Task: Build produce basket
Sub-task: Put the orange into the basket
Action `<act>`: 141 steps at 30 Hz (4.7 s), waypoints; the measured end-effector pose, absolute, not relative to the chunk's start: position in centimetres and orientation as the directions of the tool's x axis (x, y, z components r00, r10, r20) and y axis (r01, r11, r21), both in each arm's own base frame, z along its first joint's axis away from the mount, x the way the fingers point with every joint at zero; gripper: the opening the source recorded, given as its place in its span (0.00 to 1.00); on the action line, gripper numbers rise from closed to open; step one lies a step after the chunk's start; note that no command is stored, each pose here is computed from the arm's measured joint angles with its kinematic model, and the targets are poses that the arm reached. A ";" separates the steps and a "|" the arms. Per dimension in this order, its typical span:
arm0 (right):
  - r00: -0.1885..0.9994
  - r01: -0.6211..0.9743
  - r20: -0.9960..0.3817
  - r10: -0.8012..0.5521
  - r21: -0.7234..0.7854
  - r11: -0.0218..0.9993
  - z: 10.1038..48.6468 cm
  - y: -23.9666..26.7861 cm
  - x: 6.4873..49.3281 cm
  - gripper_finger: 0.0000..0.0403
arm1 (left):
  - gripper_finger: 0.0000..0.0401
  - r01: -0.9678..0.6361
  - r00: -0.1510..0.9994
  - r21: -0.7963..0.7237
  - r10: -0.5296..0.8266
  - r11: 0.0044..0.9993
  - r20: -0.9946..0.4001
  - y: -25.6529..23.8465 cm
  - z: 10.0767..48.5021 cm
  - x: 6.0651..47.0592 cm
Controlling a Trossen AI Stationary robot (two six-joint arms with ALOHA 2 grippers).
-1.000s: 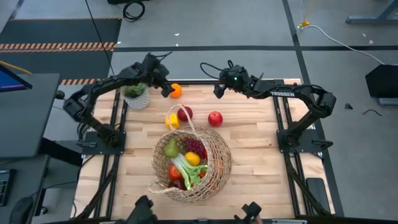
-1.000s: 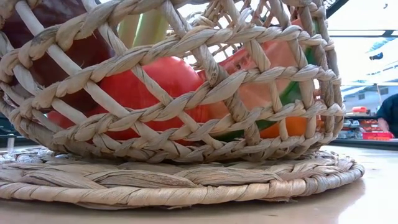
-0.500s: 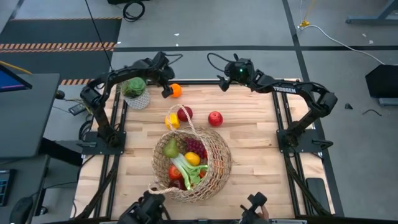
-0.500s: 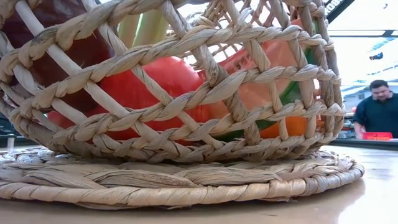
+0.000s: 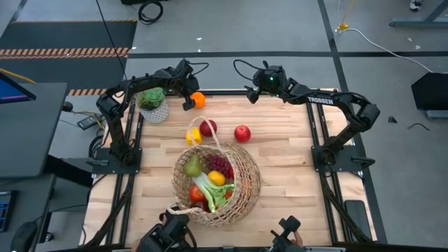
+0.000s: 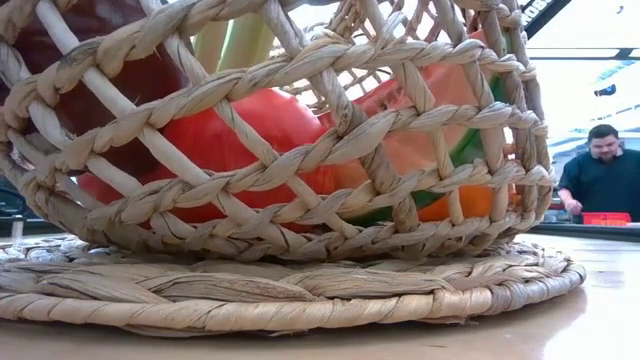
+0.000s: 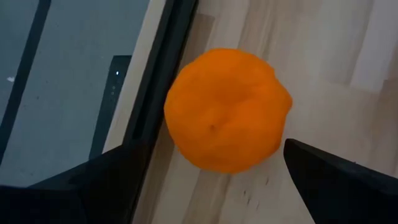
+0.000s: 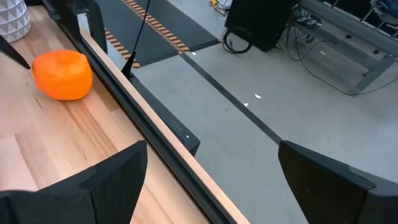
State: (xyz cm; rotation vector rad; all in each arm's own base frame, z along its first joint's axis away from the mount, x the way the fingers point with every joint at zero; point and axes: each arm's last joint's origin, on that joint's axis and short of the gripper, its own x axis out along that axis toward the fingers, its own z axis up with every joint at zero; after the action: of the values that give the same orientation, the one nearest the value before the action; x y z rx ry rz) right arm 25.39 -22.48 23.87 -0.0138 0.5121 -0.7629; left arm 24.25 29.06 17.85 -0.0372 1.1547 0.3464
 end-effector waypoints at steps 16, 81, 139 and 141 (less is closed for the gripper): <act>0.607 0.656 -0.438 -0.663 -0.194 0.729 23.9 -22.5 25.4 0.91 | 0.98 -0.278 0.417 0.110 0.223 0.954 -0.881 29.0 18.0 24.6; 0.629 0.644 -0.439 -0.642 -0.169 0.746 23.9 -22.3 25.5 0.91 | 0.77 -0.607 0.325 0.099 0.361 0.788 -0.874 27.9 17.0 27.4; 0.709 0.563 -0.439 -0.551 -0.118 0.818 23.9 -20.9 26.8 0.91 | 0.70 -0.072 0.923 0.168 0.130 0.983 -0.363 4.5 40.4 22.8; 0.709 0.562 -0.440 -0.551 -0.118 0.818 23.9 -20.9 26.8 0.91 | 0.70 -0.088 0.941 0.186 0.143 0.979 -0.308 4.4 41.1 22.5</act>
State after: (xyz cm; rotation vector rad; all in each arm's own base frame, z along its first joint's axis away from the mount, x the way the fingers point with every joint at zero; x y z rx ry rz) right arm 26.75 -20.88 23.88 0.0250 0.4803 -0.6178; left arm 22.55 4.37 41.07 0.1717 0.3259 0.1181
